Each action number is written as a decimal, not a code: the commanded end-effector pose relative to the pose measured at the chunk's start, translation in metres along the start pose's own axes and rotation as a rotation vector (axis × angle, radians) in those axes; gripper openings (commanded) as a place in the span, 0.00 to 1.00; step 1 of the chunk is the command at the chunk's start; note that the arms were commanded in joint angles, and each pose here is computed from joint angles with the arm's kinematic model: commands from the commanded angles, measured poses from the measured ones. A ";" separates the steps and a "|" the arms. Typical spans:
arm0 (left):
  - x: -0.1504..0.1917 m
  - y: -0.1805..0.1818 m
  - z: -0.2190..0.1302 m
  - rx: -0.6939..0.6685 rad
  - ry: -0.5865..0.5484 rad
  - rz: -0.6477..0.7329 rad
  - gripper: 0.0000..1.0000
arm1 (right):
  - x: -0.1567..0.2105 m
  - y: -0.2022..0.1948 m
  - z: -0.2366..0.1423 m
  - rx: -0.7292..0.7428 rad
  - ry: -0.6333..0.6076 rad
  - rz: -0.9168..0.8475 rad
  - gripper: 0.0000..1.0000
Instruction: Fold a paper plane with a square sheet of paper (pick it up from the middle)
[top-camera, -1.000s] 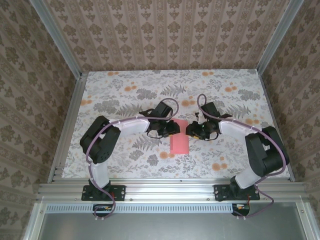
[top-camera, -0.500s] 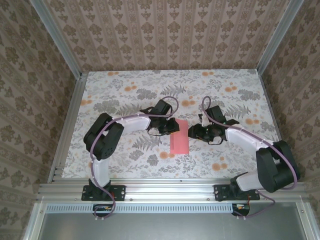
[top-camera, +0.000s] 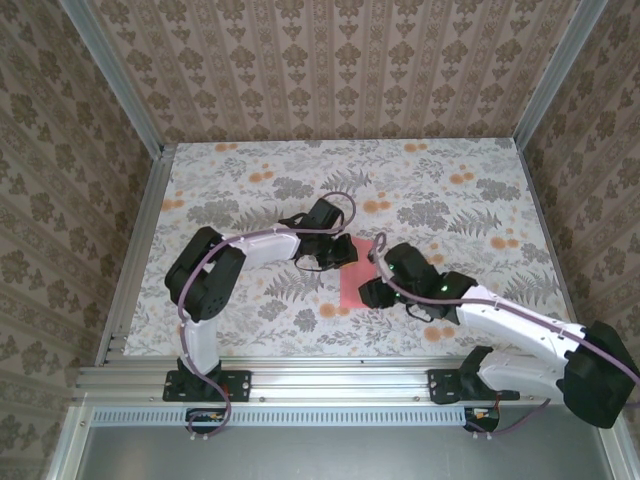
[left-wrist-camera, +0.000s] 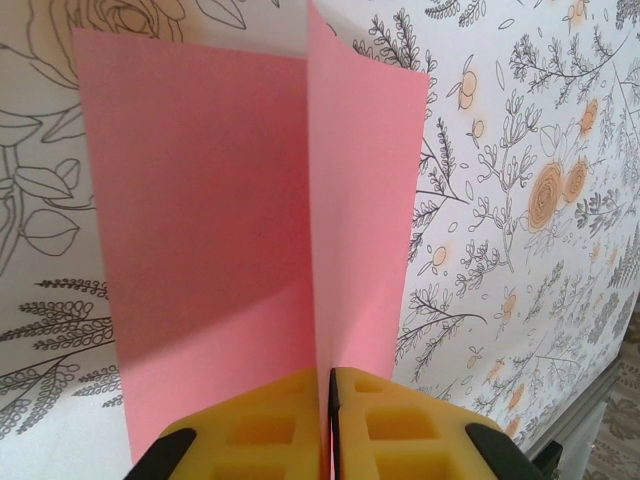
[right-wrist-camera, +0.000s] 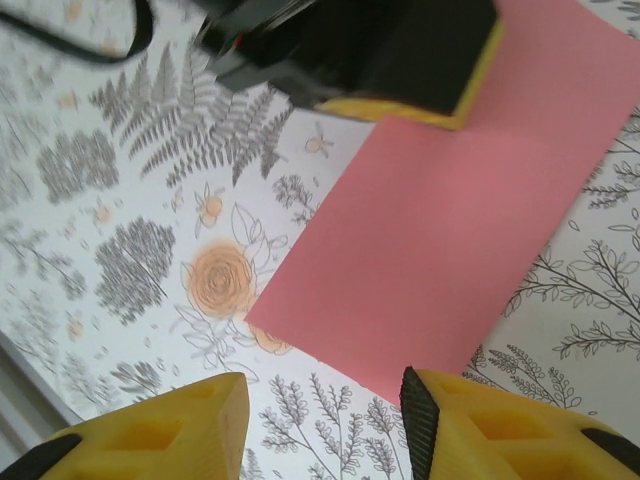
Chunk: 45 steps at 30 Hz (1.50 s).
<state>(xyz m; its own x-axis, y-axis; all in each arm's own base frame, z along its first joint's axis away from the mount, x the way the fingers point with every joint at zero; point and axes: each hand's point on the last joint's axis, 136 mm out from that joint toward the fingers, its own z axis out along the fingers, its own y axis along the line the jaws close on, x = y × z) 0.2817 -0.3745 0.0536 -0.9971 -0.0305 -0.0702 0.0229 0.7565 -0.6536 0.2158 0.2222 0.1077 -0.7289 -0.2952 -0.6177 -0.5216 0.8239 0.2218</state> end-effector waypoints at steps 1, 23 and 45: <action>0.001 -0.004 -0.004 0.005 -0.005 -0.015 0.11 | -0.002 -0.007 0.003 0.141 0.006 -0.141 0.48; 0.003 -0.002 -0.004 -0.005 0.000 -0.018 0.12 | -0.004 0.015 0.046 0.275 0.064 -0.340 0.52; 0.003 -0.004 -0.006 -0.009 0.000 -0.011 0.13 | 0.002 0.009 0.044 0.287 0.098 -0.336 0.09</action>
<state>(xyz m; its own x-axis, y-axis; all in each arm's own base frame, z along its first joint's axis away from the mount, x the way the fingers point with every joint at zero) 0.2807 -0.3730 0.0522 -0.9975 -0.0417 -0.0566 0.0049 0.7615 -0.6481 0.2289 0.2509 0.0711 -0.5789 -0.5974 -0.5549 -0.6027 0.7719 -0.2024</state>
